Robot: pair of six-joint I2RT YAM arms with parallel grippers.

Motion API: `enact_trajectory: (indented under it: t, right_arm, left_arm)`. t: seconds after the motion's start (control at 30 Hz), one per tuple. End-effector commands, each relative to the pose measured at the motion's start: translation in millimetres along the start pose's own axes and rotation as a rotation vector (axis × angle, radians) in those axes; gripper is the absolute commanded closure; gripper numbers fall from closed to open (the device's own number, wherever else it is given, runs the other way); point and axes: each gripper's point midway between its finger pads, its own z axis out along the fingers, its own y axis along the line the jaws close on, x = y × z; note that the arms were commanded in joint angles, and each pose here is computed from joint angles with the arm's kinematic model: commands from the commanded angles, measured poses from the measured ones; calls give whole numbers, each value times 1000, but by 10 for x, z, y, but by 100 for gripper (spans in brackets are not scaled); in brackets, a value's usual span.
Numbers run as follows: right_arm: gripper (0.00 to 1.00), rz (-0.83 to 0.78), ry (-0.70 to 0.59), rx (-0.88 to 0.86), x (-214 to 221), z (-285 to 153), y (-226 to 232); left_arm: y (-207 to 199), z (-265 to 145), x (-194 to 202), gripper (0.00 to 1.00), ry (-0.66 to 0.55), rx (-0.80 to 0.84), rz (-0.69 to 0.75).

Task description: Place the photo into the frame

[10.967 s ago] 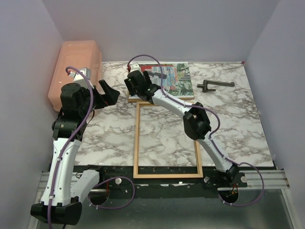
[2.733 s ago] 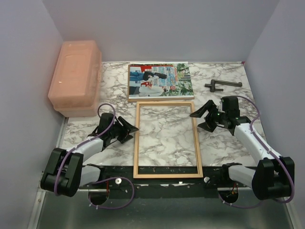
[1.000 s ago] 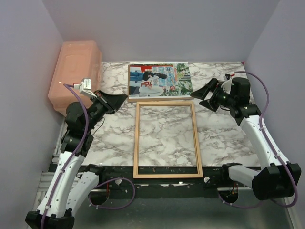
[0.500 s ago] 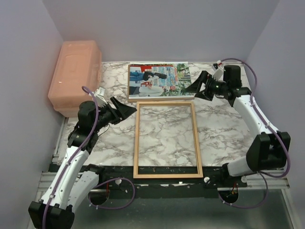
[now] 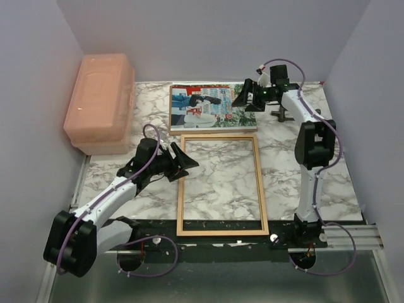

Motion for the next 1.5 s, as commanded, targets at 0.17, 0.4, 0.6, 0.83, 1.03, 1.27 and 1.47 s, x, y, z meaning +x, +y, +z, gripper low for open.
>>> enact_trajectory:
  t: [0.17,0.4,0.6,0.83,1.03,1.27,1.47]
  right_arm:
    - [2,-37,208,31,225,893,-499]
    - [3,14,310,-139,624,1115,-483]
    - [17,52,388,-261,893,1026,-252]
    - [30,129,447,-369,1029,871,-9]
    - [41,147,466,-393,1081,814,101]
    - [61,129,471,-409,1067,589,328]
    - [86,120,425,-388,1047,298,542]
  left_arm:
    - [125,363,189,29,60,-73,-70]
    - [310,516,308,30,111,-122,-106]
    - [449,602,342,30,126,-151,-128]
    - [523,702,332,31,136,-170,-130]
    - [514,717,286,31,123,-178,-107]
    - [455,722,240,31,114,-171,-83]
    - [289,603,199,31,93,-133,-37]
